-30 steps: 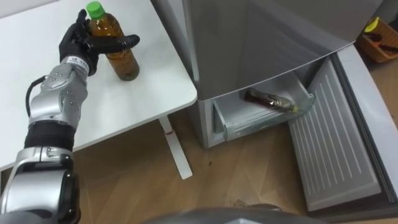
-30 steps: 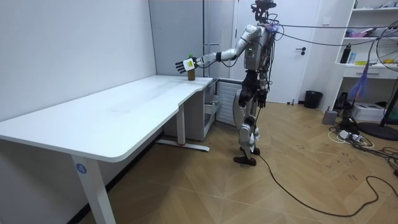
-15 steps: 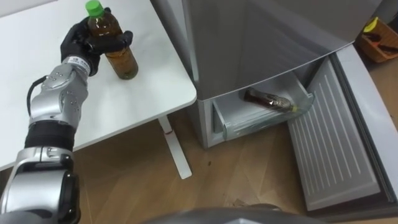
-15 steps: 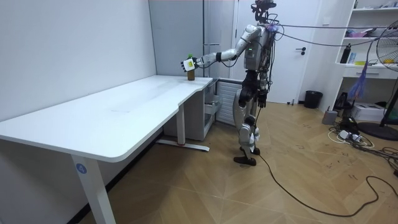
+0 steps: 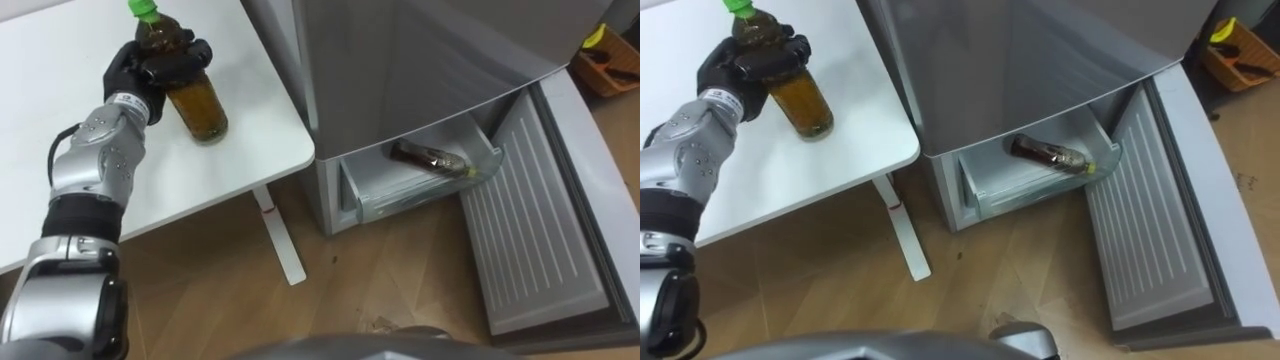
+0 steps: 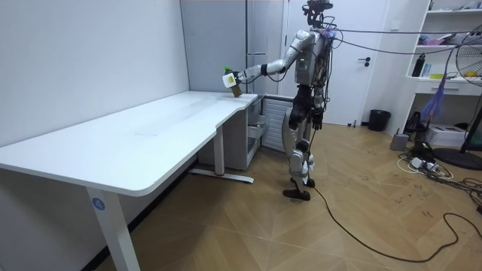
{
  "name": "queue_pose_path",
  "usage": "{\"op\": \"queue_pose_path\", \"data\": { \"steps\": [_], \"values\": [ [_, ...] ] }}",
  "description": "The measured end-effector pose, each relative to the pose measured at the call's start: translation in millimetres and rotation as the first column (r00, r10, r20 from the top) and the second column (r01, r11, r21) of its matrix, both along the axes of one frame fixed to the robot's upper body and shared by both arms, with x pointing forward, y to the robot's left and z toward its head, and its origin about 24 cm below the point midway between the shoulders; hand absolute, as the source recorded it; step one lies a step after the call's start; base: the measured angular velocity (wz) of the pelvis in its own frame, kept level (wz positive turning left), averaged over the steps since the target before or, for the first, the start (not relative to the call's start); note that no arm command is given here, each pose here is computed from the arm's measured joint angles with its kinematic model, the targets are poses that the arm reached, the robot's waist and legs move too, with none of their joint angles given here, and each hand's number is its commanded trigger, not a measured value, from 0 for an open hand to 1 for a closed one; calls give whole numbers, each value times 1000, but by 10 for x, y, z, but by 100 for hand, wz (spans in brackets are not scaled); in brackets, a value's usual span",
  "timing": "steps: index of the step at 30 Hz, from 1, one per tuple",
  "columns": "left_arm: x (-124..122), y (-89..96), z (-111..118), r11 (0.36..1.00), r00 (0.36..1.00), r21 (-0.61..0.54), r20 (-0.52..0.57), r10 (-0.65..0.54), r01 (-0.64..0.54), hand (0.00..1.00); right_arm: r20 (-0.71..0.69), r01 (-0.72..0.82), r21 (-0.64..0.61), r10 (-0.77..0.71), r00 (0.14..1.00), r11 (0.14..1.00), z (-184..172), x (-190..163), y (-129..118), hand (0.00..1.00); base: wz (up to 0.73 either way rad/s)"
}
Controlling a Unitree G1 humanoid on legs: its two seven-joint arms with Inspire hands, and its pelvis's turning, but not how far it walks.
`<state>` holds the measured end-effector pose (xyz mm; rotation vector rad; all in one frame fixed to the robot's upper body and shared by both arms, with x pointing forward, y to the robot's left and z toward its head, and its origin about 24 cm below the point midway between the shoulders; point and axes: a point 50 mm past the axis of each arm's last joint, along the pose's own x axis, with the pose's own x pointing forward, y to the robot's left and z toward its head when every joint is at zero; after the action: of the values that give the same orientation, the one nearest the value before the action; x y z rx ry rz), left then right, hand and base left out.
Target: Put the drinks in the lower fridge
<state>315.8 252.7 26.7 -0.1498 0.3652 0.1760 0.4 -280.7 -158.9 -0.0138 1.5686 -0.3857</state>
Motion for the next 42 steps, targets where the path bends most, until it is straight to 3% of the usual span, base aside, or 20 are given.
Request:
{"op": "queue_pose_path", "data": {
  "steps": [21,28,32,37,42],
  "values": [
    [35,-35,116,998,998,43,43,38,-40,100,17,-19,-27,19,1000,999,-8,95,10,0,5],
    [92,-219,528,999,973,52,231,-1,-11,100,32,-39,-32,40,999,999,-14,114,24,0,2],
    [-23,-332,740,999,931,47,364,-39,24,100,41,-46,-31,47,998,998,-15,143,28,0,0],
    [-174,-455,742,998,915,22,399,-65,61,100,45,-38,-39,40,998,999,-20,149,43,0,-1],
    [-308,-572,588,996,927,-8,366,-84,93,100,59,-40,-30,42,997,999,-33,211,89,0,1]
  ]
}}
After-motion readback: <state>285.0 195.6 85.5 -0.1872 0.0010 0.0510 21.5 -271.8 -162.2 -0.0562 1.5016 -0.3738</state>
